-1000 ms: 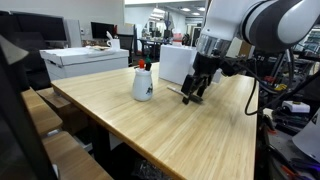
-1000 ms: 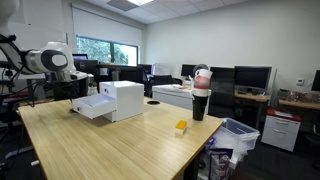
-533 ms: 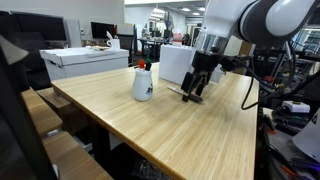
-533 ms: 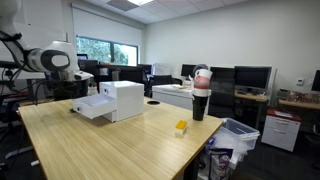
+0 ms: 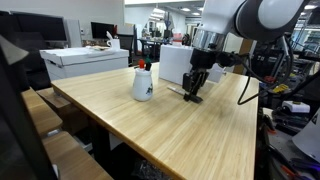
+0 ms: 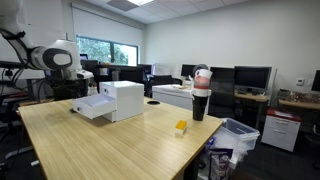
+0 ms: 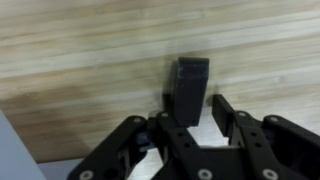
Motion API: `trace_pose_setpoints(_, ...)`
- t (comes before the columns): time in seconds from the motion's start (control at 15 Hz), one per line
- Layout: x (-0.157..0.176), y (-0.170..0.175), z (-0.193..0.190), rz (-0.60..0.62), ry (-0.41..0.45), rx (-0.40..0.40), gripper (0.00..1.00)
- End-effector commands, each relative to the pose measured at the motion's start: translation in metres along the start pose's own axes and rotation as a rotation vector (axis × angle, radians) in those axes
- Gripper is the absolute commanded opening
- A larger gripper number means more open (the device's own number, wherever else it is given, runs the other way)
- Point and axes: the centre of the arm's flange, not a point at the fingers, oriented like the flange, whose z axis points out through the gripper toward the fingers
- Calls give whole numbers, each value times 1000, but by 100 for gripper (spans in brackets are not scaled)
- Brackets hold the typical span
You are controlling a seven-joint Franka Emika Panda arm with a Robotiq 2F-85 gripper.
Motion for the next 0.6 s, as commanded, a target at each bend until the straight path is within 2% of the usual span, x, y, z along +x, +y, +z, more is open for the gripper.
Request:
trace_pose_setpoints(0.0, 10, -2, -2, -18, -48, -10, 16)
trace_pose_setpoints(0.07, 13, -3, -3, -21, -63, -17, 10)
trace_pose_setpoints(0.2, 14, -5, -5, -62, -114, -59, 6)
trace_pose_setpoints(0.53, -10, -6, -5, -112, -187, -91, 9)
